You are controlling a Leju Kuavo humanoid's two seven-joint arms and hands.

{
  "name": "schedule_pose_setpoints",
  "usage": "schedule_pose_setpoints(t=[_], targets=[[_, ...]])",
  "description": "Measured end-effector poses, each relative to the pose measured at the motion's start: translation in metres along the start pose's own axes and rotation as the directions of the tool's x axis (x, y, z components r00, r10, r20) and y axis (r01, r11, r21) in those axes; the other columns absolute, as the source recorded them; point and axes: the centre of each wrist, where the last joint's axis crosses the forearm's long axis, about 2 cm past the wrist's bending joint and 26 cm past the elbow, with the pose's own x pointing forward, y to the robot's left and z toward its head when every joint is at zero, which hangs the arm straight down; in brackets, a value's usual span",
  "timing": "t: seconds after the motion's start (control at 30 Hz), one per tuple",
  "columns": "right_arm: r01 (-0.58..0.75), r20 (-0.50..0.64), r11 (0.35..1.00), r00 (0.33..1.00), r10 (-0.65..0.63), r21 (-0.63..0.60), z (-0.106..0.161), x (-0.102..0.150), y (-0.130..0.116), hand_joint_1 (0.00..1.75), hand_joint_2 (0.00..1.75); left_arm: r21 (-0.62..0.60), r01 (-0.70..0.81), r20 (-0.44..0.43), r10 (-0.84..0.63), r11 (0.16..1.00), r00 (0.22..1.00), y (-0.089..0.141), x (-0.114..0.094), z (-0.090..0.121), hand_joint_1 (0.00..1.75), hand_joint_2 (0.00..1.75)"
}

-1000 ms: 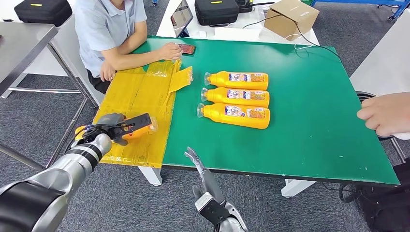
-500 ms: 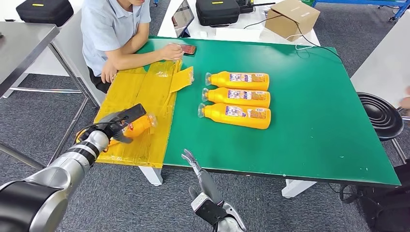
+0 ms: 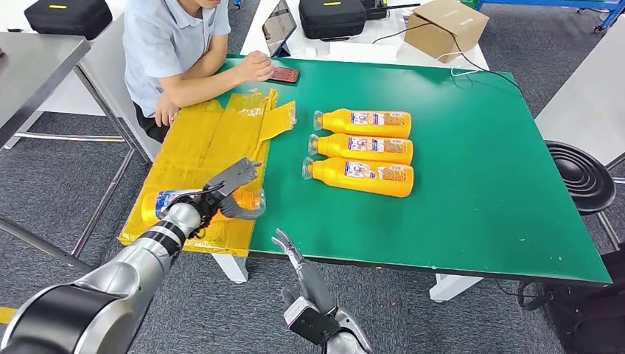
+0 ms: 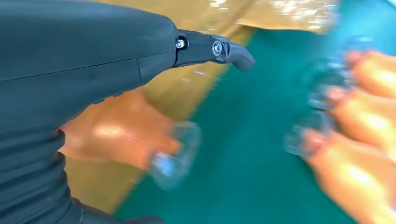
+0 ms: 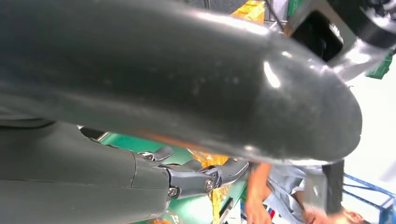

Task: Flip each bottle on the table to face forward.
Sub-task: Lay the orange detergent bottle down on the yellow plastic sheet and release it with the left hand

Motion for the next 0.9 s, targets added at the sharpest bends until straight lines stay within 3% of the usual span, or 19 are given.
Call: schedule_pose_setpoints(t=[0.13,0.27,0.4,0.57,0.7,0.8,0.9], targets=[[-0.005,0.001,1.000,1.000,0.005,0.000,0.000,0.000,0.001,0.00,0.00,0.009,-0.013,0.072,0.012,1.000,0.997,-0.007,0.011,-0.004,0.00,1.75],[-0.017,0.001,1.000,1.000,0.017,-0.005,0.000,0.000,0.000,0.00,0.00,0.084,-0.086,0.254,0.062,0.993,0.965,-0.013,0.026,-0.007,0.00,1.75],[-0.023,-0.001,1.000,1.000,0.023,-0.003,0.002,-0.001,0.000,0.00,0.00,0.212,-0.123,0.440,0.017,0.970,0.898,-0.013,0.053,-0.006,0.00,1.75],[-0.034,-0.001,0.999,0.999,0.034,-0.001,0.003,-0.002,-0.001,0.00,0.00,0.254,-0.187,0.561,0.013,0.949,0.828,-0.015,0.076,0.001,0.00,1.75],[-0.104,-0.009,0.992,0.995,0.104,-0.068,0.010,-0.003,-0.004,0.00,1.75,0.212,-0.445,0.654,0.212,0.870,0.726,-0.022,0.087,0.015,0.00,1.75],[-0.198,-0.019,0.964,0.980,0.198,-0.179,0.016,-0.003,-0.013,0.00,1.75,0.145,-0.658,0.709,0.386,0.739,0.589,-0.035,0.089,0.036,0.00,1.75],[-0.239,-0.025,0.942,0.970,0.240,-0.237,0.021,-0.003,-0.024,0.00,1.75,0.122,-0.734,0.740,0.432,0.668,0.516,-0.047,0.086,0.057,0.00,1.75]])
